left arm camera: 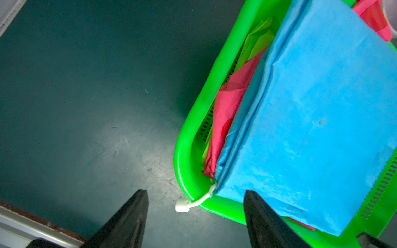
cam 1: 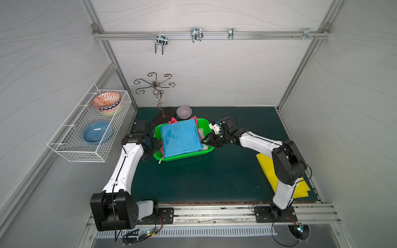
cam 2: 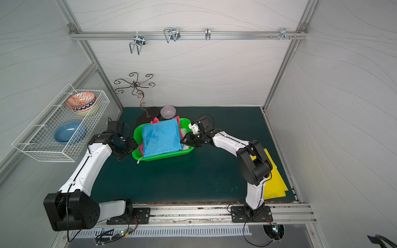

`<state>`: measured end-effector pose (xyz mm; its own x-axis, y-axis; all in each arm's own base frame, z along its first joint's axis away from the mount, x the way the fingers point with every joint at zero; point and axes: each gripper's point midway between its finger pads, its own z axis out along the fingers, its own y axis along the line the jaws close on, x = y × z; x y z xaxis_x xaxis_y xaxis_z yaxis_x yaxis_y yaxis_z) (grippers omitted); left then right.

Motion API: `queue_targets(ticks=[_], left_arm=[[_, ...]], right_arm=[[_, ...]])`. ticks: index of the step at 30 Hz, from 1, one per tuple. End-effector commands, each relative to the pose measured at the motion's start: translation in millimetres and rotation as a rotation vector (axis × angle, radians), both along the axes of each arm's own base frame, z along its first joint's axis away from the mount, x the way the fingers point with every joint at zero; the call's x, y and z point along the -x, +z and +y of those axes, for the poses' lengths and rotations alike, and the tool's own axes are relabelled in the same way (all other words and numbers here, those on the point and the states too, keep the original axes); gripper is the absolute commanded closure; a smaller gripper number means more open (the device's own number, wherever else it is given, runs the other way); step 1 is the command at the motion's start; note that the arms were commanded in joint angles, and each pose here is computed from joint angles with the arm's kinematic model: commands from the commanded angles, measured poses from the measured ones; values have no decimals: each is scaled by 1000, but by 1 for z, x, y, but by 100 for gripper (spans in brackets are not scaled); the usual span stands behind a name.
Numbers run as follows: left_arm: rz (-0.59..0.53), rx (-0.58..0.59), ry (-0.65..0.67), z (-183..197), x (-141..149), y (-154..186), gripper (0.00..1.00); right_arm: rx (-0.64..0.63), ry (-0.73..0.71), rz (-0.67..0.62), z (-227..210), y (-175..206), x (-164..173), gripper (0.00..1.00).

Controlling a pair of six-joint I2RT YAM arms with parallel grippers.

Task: Put the folded raincoat in the basket
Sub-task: Place the raincoat in the basket, then move the basket to the center of the board.

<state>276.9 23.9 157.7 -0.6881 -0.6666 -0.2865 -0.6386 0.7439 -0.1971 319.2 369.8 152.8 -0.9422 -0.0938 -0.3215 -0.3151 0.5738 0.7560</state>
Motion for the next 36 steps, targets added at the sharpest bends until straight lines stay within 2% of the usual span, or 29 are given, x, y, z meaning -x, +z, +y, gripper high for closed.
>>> queue_targets(ticks=[1, 6, 10, 13, 21, 25, 29, 32, 34, 36], left_arm=[[13, -27, -19, 4, 11, 9, 24], [31, -55, -32, 7, 29, 7, 16], [69, -95, 27, 16, 48, 2, 1], [77, -122, 36, 20, 56, 2, 0], [114, -190, 21, 30, 67, 3, 0], [91, -178, 27, 28, 67, 5, 0], [72, -143, 44, 23, 67, 5, 0], [14, -81, -61, -3, 54, 10, 0], [-14, -154, -123, -18, 45, 20, 0], [-45, -158, -170, -36, 36, 26, 0]], right_arm=[[118, -26, -145, -29, 14, 0, 50], [364, -104, -297, -72, 12, -15, 44], [454, -81, -323, -79, 4, -20, 39], [542, -86, -334, -77, -7, -30, 31], [600, -72, -257, -54, -44, -46, 30], [679, -136, -177, -78, -72, -52, 30], [693, -240, -102, -117, -81, -43, 31], [695, -288, -91, -136, -83, -27, 31], [686, -317, -63, -144, -84, -15, 31], [661, -340, -35, -148, -83, -5, 31]])
